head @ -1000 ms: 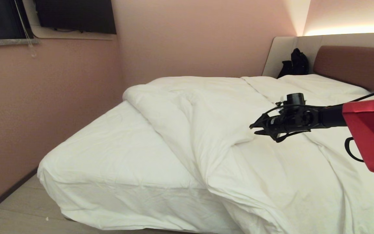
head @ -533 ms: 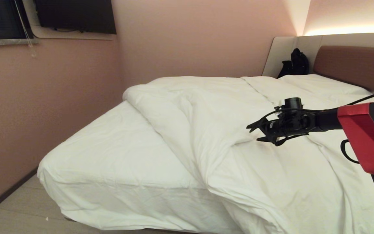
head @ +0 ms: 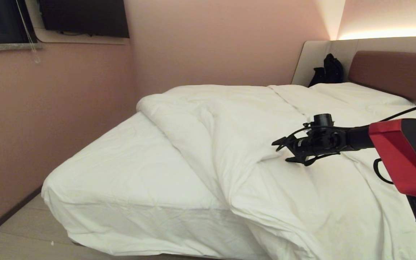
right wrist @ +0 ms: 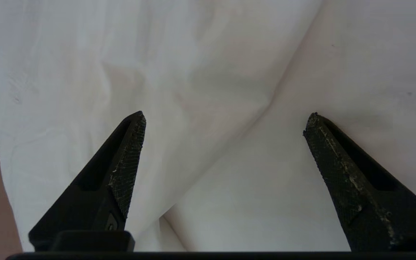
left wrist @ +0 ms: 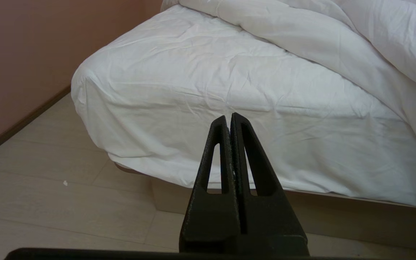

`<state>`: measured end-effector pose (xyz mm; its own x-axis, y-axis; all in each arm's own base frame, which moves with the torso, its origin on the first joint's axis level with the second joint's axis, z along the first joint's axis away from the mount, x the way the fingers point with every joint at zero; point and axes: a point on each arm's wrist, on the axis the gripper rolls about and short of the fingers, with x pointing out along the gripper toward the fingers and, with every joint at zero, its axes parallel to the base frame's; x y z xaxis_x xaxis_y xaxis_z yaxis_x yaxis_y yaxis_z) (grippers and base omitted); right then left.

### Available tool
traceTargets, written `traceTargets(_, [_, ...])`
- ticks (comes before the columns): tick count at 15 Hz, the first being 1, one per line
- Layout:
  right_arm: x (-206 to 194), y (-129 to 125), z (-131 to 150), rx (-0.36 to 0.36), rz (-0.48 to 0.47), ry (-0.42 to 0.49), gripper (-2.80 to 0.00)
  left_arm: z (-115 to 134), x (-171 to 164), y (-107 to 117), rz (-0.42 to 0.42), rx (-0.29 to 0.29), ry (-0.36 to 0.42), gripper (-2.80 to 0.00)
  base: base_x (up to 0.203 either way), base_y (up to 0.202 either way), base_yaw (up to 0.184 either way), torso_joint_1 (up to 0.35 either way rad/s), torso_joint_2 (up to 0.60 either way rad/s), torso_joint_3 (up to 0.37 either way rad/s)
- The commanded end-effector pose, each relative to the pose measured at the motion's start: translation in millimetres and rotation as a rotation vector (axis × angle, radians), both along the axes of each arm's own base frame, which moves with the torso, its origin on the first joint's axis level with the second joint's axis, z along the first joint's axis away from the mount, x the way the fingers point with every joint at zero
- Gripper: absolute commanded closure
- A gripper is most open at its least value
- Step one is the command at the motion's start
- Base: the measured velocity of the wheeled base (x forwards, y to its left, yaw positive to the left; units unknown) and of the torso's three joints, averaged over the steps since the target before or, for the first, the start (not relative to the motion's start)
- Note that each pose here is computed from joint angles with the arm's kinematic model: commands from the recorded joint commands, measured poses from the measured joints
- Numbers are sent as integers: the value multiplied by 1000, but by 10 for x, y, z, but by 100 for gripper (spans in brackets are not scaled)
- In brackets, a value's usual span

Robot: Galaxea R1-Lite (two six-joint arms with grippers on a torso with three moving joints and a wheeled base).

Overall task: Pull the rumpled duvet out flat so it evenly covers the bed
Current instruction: Flatten the corners of the folded blanket

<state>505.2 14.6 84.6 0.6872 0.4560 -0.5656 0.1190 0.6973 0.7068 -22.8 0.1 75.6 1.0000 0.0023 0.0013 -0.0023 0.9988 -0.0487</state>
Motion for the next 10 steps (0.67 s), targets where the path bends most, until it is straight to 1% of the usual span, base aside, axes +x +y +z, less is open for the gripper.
traceTargets(1, [31, 3, -87, 6, 4, -1, -280, 0, 0, 0, 1, 0, 0, 0, 0, 0, 0, 0, 0, 0])
traceTargets(5, [62, 12, -112, 10, 8, -28, -280, 0, 0, 0, 1, 0, 0, 0, 0, 0, 0, 0, 0, 0])
traceTargets(10, [73, 52, -70, 13, 15, -56, -280, 0, 0, 0, 1, 0, 0, 0, 0, 0, 0, 0, 0, 0])
